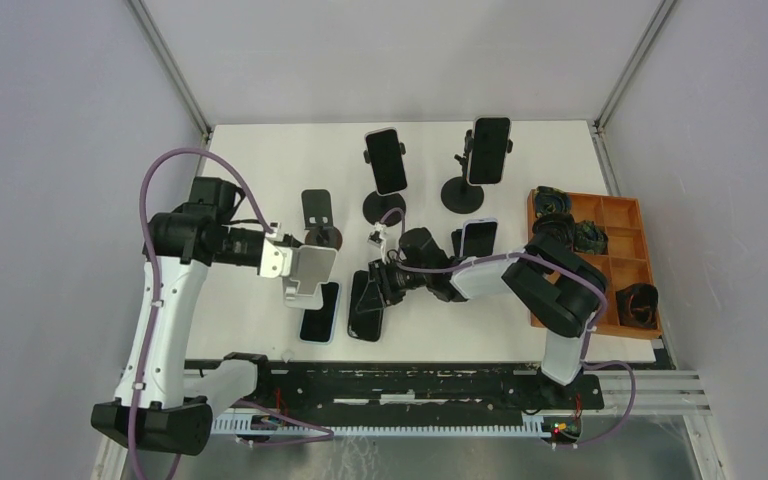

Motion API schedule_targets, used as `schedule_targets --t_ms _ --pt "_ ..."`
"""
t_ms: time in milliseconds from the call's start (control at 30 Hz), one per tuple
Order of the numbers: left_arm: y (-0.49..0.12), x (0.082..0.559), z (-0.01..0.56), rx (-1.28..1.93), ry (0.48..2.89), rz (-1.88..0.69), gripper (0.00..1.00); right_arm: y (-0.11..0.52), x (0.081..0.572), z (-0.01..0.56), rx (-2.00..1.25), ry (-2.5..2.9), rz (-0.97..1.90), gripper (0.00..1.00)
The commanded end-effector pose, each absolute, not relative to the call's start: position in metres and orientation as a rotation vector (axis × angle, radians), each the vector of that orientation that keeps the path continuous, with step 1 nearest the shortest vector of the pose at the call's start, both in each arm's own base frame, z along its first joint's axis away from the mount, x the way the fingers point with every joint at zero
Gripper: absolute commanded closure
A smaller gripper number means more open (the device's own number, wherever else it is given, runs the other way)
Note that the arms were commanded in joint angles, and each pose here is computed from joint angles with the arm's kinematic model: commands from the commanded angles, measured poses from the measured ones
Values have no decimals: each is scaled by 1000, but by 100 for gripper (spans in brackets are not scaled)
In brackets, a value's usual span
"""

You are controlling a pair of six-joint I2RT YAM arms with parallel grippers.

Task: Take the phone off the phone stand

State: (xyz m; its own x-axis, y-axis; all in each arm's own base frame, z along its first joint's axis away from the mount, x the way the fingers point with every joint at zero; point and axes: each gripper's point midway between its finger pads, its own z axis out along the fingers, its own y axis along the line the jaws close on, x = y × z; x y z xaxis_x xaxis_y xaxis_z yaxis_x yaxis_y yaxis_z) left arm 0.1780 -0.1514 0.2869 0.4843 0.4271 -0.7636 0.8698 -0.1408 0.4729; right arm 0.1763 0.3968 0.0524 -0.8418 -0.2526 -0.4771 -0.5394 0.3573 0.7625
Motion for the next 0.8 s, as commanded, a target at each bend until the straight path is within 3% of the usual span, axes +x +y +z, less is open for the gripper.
schedule_targets --t_ms 0,133,267,767 --pt "-164 166 308 1715 961 -601 98 412 192 58 -723 2277 1431 51" --pt "-167 160 314 1713 891 -585 98 402 201 40 -711 2342 1275 19" --pt "-166 158 310 1765 776 -489 98 388 215 46 -700 2330 1110 3" --pt "-162 173 325 1982 7 272 98 361 246 121 -716 2119 860 2"
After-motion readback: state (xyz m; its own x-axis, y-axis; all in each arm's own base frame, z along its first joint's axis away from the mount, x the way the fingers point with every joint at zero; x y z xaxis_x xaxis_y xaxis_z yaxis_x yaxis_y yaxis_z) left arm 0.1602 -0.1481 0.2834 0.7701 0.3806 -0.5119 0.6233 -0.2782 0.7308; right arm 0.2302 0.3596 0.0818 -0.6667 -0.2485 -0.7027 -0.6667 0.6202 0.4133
